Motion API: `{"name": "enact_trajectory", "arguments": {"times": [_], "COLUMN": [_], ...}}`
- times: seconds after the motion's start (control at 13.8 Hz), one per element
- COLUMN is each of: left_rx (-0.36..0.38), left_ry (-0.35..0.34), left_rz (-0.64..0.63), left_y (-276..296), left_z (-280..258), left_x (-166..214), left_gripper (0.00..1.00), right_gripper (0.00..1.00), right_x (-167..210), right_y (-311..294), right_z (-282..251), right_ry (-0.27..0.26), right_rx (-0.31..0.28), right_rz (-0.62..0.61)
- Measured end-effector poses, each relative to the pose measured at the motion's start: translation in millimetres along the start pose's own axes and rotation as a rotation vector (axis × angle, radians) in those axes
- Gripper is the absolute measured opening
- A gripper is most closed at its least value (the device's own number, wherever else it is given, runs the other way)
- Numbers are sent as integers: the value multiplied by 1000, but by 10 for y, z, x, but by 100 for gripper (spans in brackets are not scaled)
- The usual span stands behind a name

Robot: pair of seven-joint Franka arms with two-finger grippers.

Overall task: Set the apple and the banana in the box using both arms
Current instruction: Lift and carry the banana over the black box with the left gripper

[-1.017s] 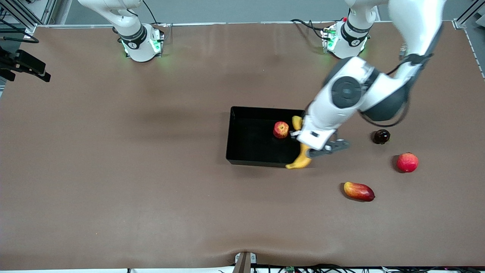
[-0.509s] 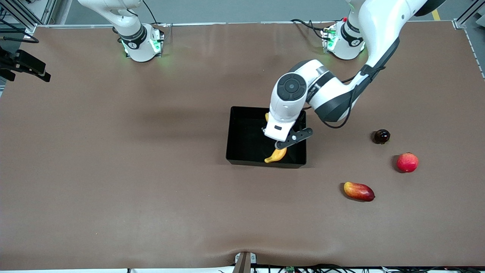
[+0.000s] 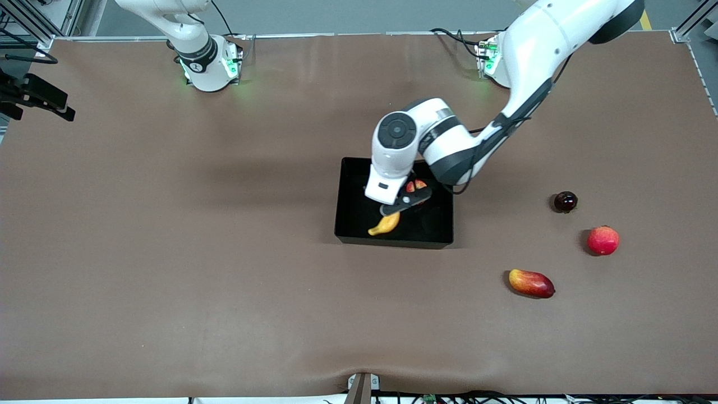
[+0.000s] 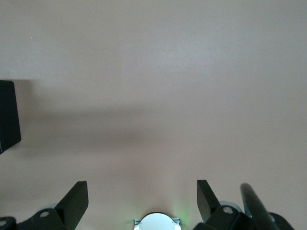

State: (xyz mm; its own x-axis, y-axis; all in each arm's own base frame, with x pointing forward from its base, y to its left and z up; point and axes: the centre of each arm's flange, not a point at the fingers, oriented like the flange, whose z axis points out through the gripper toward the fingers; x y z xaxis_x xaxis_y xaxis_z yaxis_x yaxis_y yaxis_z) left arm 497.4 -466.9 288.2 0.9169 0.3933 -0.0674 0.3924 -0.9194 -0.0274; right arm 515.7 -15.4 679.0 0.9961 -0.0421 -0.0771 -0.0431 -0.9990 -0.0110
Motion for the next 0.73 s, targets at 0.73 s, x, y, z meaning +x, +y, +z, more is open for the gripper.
{"name": "enact_trajectory", "arguments": {"times": [0.73], "left_rx": [127], "left_ry": [20], "left_rz": [38], "left_y": [90], "left_z": [1012], "left_x": [-229], "left_gripper": [35], "right_gripper": [100], "right_x": [0], "right_y": [1], "right_z": [2], "right_ry": [-1], "right_rx": [0], "right_rz": [0]}}
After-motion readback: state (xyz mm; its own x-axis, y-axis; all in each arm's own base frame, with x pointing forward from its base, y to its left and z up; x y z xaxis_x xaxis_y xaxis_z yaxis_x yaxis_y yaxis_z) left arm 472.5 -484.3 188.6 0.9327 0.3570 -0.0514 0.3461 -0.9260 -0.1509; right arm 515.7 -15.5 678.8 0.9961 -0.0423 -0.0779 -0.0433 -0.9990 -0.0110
